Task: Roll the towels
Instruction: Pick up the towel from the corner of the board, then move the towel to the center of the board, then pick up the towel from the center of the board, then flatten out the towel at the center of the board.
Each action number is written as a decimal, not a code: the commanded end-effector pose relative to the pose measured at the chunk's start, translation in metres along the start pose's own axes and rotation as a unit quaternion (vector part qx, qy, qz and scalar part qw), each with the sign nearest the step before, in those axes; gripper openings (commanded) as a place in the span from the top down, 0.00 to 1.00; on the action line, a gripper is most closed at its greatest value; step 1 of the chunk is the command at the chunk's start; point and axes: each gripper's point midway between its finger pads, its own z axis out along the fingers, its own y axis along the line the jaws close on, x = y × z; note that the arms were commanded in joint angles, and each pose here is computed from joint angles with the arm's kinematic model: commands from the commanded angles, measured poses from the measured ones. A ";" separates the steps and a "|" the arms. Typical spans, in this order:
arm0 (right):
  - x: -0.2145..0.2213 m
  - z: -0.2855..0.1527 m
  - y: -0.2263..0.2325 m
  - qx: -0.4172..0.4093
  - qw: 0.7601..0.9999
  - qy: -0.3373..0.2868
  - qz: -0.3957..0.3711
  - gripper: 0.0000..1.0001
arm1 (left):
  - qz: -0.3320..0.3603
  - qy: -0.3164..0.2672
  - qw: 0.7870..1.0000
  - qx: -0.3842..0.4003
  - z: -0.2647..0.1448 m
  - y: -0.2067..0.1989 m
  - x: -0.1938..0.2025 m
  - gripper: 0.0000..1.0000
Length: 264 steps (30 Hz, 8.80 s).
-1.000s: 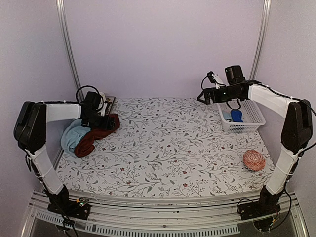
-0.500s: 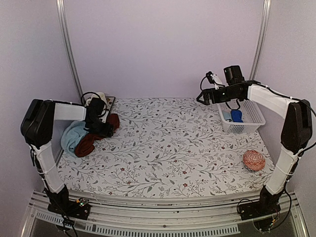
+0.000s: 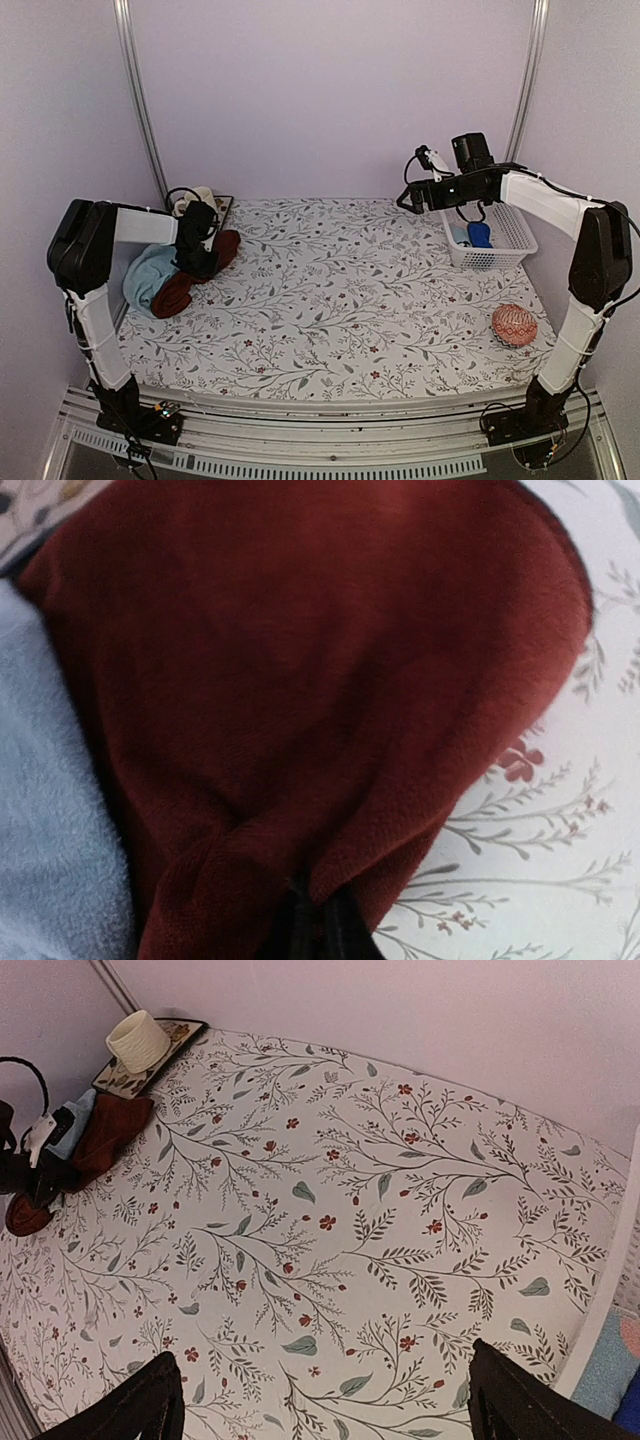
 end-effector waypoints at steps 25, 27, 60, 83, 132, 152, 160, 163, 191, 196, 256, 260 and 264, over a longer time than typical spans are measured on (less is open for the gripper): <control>-0.004 -0.003 0.012 -0.001 1.000 -0.002 -0.024 0.01 | 0.009 -0.105 0.992 -0.075 -0.077 0.028 -0.057 1.00; -0.006 -0.006 0.015 -0.008 0.999 -0.007 -0.030 0.01 | 0.020 -0.130 0.990 -0.045 -0.091 0.008 -0.073 1.00; -0.001 -0.073 0.094 -0.168 0.969 -0.120 -0.136 0.01 | 0.145 -0.244 0.815 0.504 -0.221 -0.292 -0.140 0.99; 0.030 -0.043 0.074 -0.116 0.979 -0.063 -0.156 0.01 | 0.069 -0.209 0.825 0.521 -0.175 -0.252 -0.150 0.03; 0.215 0.129 0.198 -0.138 0.892 0.089 -0.422 0.57 | -0.136 -0.053 0.959 0.244 -0.028 -0.063 -0.059 0.03; 0.185 0.103 0.192 -0.121 0.913 0.093 -0.377 0.97 | -0.138 -0.053 0.961 0.232 -0.019 -0.056 -0.051 0.03; 0.122 0.059 0.146 -0.069 0.942 0.071 -0.320 0.98 | -0.113 -0.069 0.965 0.225 -0.019 -0.055 -0.056 0.03; 0.107 0.044 0.133 -0.052 0.946 0.062 -0.315 0.98 | -0.104 -0.058 0.967 0.226 -0.006 -0.059 -0.051 0.03; 0.021 -0.010 -0.008 0.172 0.960 0.010 -0.219 0.98 | -0.070 -0.042 0.962 0.259 0.001 -0.073 -0.040 0.31; 0.018 -0.008 -0.021 0.192 0.959 0.016 -0.208 0.98 | -0.061 -0.042 0.964 0.255 -0.004 -0.068 -0.036 0.22; -0.013 -0.146 0.034 0.086 0.955 -0.178 -0.219 0.98 | 0.085 -0.387 0.880 0.263 -0.257 -0.029 -0.084 1.00; -0.023 -0.198 0.056 0.091 0.930 -0.265 -0.237 0.98 | 0.097 -0.454 0.854 0.236 -0.300 -0.018 -0.058 1.00; -0.026 -0.191 0.042 0.119 0.938 -0.234 -0.227 0.98 | 0.111 -0.463 0.850 0.225 -0.313 -0.014 -0.052 1.00</control>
